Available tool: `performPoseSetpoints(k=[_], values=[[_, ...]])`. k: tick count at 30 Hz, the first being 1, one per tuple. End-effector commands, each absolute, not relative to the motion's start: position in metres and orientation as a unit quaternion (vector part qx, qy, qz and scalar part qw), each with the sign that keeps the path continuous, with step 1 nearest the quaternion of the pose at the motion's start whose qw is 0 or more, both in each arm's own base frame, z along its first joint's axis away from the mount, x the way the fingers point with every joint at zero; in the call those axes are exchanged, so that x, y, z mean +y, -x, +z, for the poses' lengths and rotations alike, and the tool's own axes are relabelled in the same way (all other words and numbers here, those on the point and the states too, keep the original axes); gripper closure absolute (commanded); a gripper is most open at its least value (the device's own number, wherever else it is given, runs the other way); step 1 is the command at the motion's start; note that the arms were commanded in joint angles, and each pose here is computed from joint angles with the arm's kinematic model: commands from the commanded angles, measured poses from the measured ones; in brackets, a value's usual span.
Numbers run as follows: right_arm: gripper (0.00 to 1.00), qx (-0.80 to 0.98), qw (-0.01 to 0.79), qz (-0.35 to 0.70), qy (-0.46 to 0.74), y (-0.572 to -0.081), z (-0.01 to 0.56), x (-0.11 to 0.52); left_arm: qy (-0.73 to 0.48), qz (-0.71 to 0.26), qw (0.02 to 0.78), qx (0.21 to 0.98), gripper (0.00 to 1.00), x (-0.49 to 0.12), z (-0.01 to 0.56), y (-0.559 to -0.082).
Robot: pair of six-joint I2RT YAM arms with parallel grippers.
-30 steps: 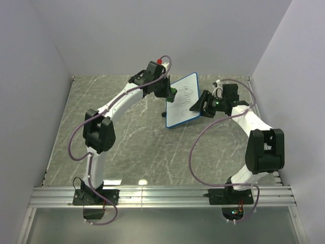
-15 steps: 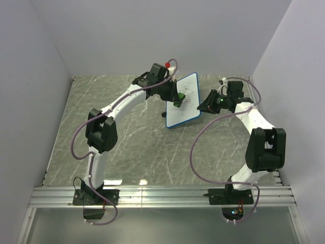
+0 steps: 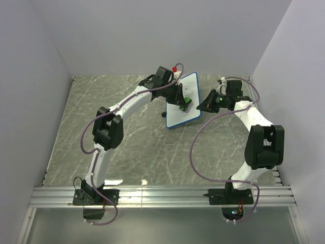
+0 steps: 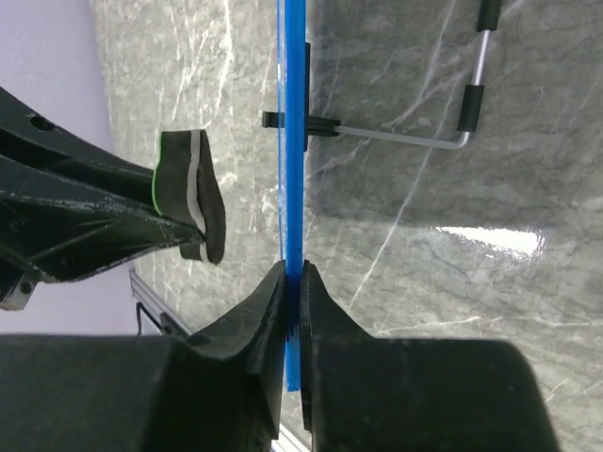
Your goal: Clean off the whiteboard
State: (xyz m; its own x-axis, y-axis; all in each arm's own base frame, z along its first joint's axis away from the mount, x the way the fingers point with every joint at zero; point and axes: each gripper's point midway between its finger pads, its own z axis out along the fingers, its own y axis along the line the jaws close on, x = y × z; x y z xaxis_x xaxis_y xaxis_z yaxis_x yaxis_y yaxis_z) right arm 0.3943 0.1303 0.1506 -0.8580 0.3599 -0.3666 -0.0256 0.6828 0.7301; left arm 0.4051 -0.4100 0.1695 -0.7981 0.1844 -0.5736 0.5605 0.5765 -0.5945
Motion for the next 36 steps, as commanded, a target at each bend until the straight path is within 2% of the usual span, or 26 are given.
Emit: performPoseSetpoints(k=[1, 5, 13, 20, 28, 31, 36], values=[[0.92, 0.885, 0.252, 0.383, -0.080, -0.398, 0.151, 0.135, -0.242, -0.456, 0.252, 0.818, 1.00, -0.436, 0.204, -0.401], [0.93, 0.889, 0.242, 0.380, -0.077, -0.395, 0.146, 0.139, -0.249, -0.464, 0.245, 0.814, 1.00, -0.450, 0.200, -0.392], [0.98, 0.890, 0.241, 0.380, -0.069, -0.392, 0.151, 0.144, -0.216, -0.408, 0.224, 0.858, 1.00, -0.447, 0.149, -0.402], [1.00, 0.889, 0.244, 0.382, -0.067, -0.390, 0.154, 0.144, -0.178, -0.304, 0.182, 0.918, 1.00, -0.410, 0.079, -0.411], [1.00, 0.887, 0.247, 0.383, -0.068, -0.391, 0.158, 0.144, -0.160, -0.185, 0.108, 0.964, 1.00, -0.335, 0.007, -0.388], [1.00, 0.887, 0.247, 0.385, -0.068, -0.391, 0.158, 0.145, -0.168, -0.204, 0.092, 0.960, 1.00, -0.334, 0.010, -0.370], [1.00, 0.885, 0.243, 0.390, -0.073, -0.394, 0.155, 0.146, -0.210, -0.272, 0.133, 0.930, 1.00, -0.374, 0.063, -0.365]])
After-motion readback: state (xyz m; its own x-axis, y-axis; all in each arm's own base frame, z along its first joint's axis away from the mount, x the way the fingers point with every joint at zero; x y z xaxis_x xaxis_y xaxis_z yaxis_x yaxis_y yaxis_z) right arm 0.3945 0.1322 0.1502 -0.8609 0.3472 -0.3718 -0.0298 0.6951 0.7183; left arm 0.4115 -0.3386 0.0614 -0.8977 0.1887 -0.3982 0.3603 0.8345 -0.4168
